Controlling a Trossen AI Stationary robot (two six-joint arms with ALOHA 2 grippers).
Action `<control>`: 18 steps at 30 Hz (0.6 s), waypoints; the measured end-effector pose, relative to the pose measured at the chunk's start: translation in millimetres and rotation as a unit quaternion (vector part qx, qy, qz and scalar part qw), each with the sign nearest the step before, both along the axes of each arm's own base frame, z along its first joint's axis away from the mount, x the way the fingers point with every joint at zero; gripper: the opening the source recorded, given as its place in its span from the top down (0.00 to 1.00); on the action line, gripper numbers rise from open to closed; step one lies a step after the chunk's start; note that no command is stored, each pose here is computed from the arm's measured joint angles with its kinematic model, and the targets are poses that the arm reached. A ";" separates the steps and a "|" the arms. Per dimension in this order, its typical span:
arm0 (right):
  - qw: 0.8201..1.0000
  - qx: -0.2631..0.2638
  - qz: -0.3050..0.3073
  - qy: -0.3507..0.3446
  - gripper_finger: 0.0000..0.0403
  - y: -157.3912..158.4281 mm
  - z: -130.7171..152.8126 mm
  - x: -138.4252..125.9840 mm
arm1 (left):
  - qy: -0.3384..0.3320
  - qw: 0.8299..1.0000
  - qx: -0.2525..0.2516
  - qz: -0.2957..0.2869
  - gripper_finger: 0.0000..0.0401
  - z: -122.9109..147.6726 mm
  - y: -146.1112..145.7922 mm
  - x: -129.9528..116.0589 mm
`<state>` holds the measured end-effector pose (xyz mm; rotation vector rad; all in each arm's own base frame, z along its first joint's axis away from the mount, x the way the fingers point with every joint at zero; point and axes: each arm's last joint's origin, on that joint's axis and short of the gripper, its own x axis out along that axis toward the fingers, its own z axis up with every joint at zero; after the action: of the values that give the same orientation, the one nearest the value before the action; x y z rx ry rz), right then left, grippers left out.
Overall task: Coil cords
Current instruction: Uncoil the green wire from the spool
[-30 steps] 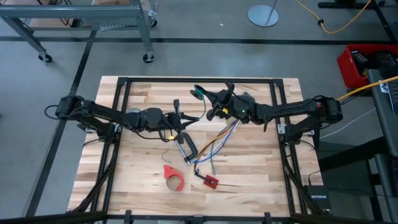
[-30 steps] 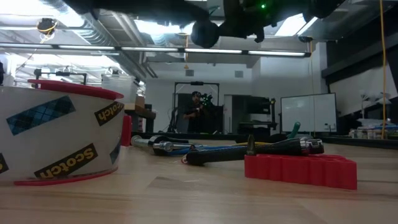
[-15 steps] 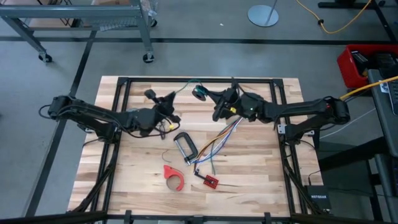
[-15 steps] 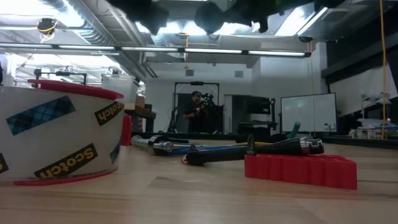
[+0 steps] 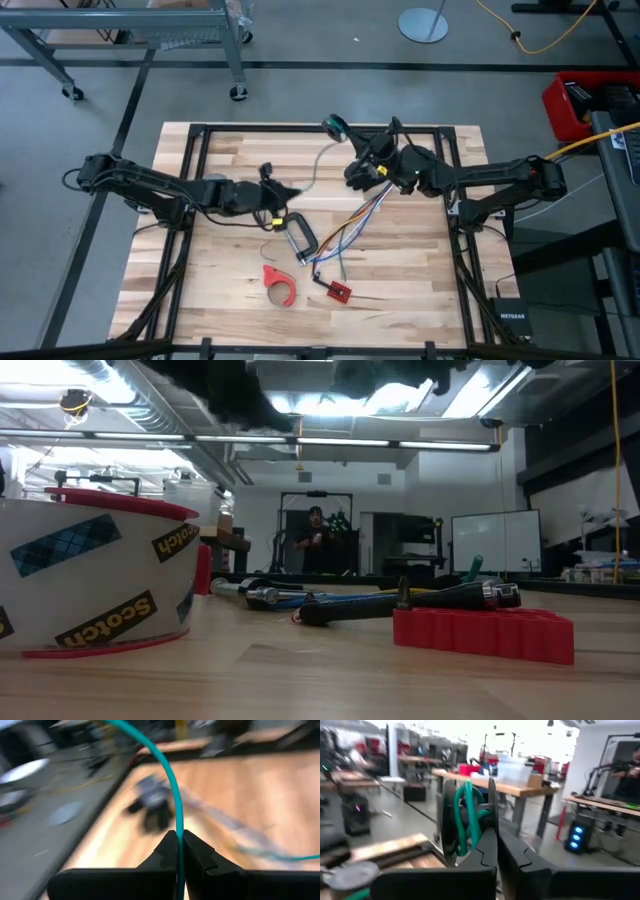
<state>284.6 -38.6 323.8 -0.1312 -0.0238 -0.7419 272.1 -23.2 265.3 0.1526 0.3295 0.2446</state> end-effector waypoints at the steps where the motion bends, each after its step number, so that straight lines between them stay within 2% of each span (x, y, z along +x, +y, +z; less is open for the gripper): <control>1: 1.000 0.002 -0.007 0.015 1.00 -0.3 -2.8 -0.1 | -0.015 1.000 0.001 -0.017 1.00 3.1 -2.3 1.1; 5: 0.996 0.007 -0.030 0.089 1.00 -1.2 -16.2 -1.2 | -0.069 0.996 0.035 -0.041 1.00 15.8 -8.9 2.5; 7: 0.992 0.012 -0.035 0.124 1.00 -1.4 -23.0 -2.3 | -0.094 0.993 0.062 -0.028 1.00 22.7 -9.9 1.7; 13: 0.977 0.043 -0.038 0.204 1.00 -1.0 -41.5 -7.4 | -0.112 0.981 0.133 0.089 1.00 39.7 -8.1 -10.2; 18: 0.965 0.094 -0.016 0.245 1.00 1.0 -54.9 -12.5 | -0.098 0.960 0.175 0.195 1.00 51.9 -5.9 -25.6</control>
<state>272.1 -37.6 268.9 -0.1316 0.5206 -0.7230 246.5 -29.1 317.2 0.4100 0.1139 0.7062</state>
